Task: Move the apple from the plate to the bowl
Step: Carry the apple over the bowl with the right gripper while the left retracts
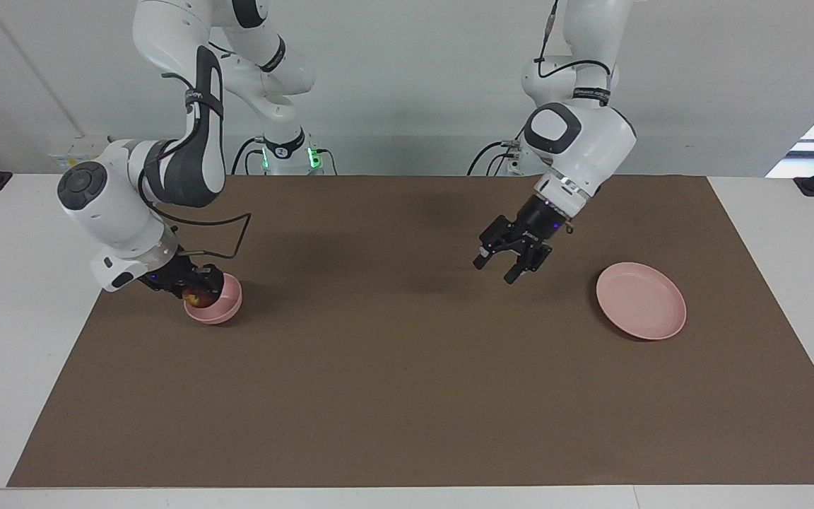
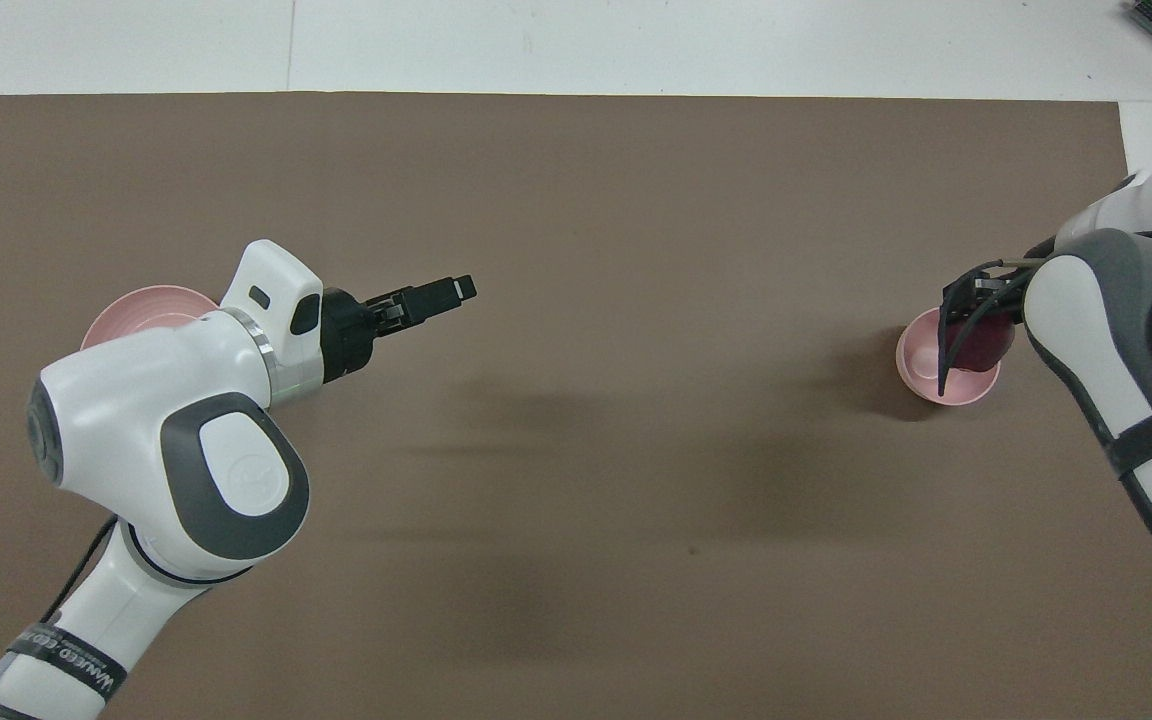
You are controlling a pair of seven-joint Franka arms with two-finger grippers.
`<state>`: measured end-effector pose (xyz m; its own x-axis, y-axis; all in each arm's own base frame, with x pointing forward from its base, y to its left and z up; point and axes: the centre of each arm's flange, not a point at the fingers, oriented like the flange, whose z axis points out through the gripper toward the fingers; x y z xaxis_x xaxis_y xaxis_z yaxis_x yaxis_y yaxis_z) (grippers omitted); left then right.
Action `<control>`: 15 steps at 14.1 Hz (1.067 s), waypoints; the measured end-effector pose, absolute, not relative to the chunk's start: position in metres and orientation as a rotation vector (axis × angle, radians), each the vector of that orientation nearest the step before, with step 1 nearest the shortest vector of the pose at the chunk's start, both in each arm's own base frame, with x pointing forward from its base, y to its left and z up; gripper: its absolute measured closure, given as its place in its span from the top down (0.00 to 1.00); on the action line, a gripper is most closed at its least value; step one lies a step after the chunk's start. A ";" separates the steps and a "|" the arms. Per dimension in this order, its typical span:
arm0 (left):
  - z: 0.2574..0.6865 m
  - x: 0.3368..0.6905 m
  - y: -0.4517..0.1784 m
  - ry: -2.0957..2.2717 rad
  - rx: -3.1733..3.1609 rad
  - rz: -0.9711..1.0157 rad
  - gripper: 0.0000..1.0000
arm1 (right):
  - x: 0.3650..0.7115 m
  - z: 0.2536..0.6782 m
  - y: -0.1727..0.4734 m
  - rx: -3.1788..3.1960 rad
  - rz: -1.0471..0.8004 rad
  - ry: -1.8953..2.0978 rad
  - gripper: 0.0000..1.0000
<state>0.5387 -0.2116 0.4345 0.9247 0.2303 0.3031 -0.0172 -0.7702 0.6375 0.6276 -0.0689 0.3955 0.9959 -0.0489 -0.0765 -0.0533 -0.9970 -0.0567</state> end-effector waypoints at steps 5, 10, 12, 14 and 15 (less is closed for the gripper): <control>0.440 0.550 -0.140 -0.096 2.623 0.317 1.00 | 0.631 0.375 -0.077 -3.085 0.105 0.080 0.75; 0.547 0.553 -0.060 -0.424 2.946 0.105 1.00 | 0.629 0.363 -0.076 -3.083 0.136 0.080 0.75; 0.604 0.549 -0.048 -0.469 3.026 0.109 1.00 | 0.628 0.359 -0.076 -3.082 0.145 0.080 0.75; 0.652 0.538 -0.039 -0.473 3.055 0.077 1.00 | 0.628 0.357 -0.076 -3.083 0.144 0.081 0.75; 0.669 0.533 -0.035 -0.462 3.061 0.064 1.00 | 0.629 0.356 -0.076 -3.084 0.136 0.081 0.75</control>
